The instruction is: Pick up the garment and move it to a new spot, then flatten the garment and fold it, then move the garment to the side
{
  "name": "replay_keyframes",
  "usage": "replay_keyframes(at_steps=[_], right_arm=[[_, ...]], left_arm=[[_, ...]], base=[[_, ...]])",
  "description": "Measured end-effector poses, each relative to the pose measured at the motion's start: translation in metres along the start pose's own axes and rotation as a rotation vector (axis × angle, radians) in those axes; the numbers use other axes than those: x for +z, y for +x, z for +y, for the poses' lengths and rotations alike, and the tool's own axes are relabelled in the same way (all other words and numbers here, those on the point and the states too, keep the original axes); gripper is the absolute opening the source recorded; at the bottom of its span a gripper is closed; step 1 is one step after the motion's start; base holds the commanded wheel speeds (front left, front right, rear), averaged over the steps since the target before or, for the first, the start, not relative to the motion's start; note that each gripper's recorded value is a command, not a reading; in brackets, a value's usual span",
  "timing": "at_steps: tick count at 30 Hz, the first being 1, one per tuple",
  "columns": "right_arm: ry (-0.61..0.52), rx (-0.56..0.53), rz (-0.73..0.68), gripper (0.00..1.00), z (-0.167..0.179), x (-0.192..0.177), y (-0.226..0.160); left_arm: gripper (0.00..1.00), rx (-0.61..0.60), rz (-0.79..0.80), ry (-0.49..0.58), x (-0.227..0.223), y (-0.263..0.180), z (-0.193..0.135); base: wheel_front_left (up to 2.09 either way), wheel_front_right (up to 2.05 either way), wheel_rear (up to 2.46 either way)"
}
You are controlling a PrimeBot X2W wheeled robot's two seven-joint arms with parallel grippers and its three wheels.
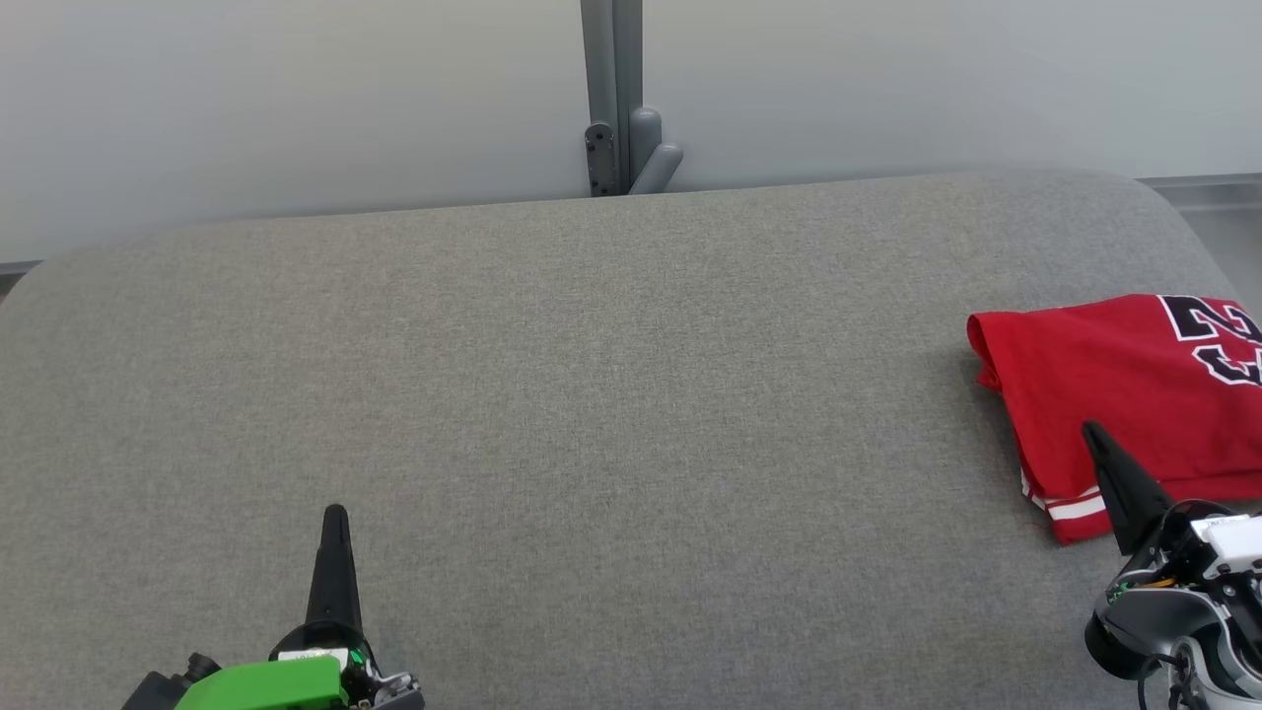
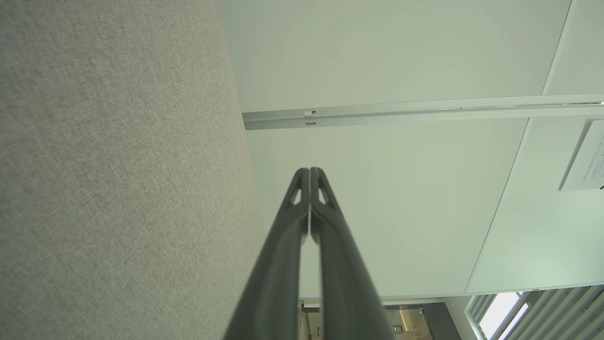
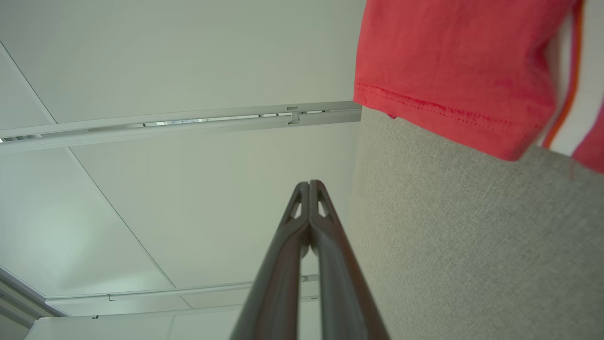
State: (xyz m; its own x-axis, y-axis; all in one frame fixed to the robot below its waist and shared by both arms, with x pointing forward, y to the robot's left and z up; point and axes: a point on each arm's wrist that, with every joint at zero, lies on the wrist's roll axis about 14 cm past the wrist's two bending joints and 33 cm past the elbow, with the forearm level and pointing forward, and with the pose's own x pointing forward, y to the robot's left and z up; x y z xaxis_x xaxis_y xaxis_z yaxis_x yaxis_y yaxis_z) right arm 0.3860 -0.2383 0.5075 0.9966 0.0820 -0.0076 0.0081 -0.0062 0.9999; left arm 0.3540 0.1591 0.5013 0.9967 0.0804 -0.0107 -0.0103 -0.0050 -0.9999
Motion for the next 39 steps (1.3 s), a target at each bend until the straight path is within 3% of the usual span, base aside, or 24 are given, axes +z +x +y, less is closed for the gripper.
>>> replay_keyframes(at_steps=[39], right_arm=[[0.0, 0.001, -0.001, 0.0, 0.0002, 0.0002, 0.0001]], left_arm=[[0.0, 0.0, 0.0, 0.0, 0.0, 0.0001, -0.0001]], base=[[0.0, 0.0, 0.0]])
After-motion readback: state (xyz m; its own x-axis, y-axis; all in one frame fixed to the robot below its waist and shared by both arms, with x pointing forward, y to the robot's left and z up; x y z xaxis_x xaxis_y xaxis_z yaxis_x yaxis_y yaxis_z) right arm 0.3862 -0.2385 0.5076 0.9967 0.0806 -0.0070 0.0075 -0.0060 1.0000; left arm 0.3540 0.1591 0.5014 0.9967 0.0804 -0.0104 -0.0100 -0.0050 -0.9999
